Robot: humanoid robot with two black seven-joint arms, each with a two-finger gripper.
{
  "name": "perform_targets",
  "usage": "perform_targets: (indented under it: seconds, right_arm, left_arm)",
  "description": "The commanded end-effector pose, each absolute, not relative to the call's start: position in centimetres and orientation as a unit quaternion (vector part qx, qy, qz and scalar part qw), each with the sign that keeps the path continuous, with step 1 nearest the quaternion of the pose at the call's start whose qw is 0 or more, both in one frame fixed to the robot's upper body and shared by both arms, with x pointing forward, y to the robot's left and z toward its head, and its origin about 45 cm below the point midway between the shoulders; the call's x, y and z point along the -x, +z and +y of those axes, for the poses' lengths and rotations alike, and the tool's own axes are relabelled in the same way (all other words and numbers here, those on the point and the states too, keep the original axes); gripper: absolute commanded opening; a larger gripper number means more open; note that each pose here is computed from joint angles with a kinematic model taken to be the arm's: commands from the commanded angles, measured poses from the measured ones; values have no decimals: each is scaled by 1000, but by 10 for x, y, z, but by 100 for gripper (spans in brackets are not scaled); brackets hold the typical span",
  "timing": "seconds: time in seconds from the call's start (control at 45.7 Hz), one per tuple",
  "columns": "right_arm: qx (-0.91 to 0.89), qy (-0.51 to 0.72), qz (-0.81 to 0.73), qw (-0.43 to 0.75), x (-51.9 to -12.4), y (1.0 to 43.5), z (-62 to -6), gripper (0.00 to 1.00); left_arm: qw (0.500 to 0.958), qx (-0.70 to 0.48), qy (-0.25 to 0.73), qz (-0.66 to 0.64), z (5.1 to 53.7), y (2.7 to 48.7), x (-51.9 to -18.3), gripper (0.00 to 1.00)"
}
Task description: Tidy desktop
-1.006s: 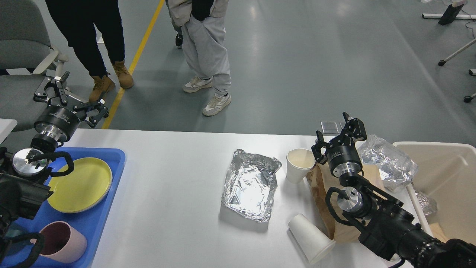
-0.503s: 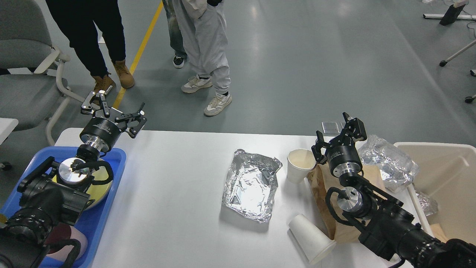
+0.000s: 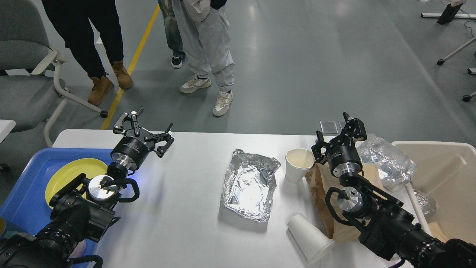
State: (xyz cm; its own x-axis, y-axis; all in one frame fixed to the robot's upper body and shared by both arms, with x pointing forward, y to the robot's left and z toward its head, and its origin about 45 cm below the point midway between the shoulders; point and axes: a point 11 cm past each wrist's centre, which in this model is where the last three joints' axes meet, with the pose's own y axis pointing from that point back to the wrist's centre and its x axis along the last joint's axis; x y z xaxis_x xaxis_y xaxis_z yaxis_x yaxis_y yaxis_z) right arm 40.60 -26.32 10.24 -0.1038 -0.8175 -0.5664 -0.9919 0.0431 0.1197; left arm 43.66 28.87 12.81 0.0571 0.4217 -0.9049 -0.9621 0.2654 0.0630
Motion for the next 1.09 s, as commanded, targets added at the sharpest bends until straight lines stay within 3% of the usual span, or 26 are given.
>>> perform_targets:
  seconds: [0.0,1.072]
  right_arm:
    - [646,248,701,176,-406,102,-263,100]
    - [646,248,700,176,-406,103,-263,100]
  left_arm:
    - [654,311,522,450,283,121,-432,96]
    - [660,344,512,429,286,119,-422,96]
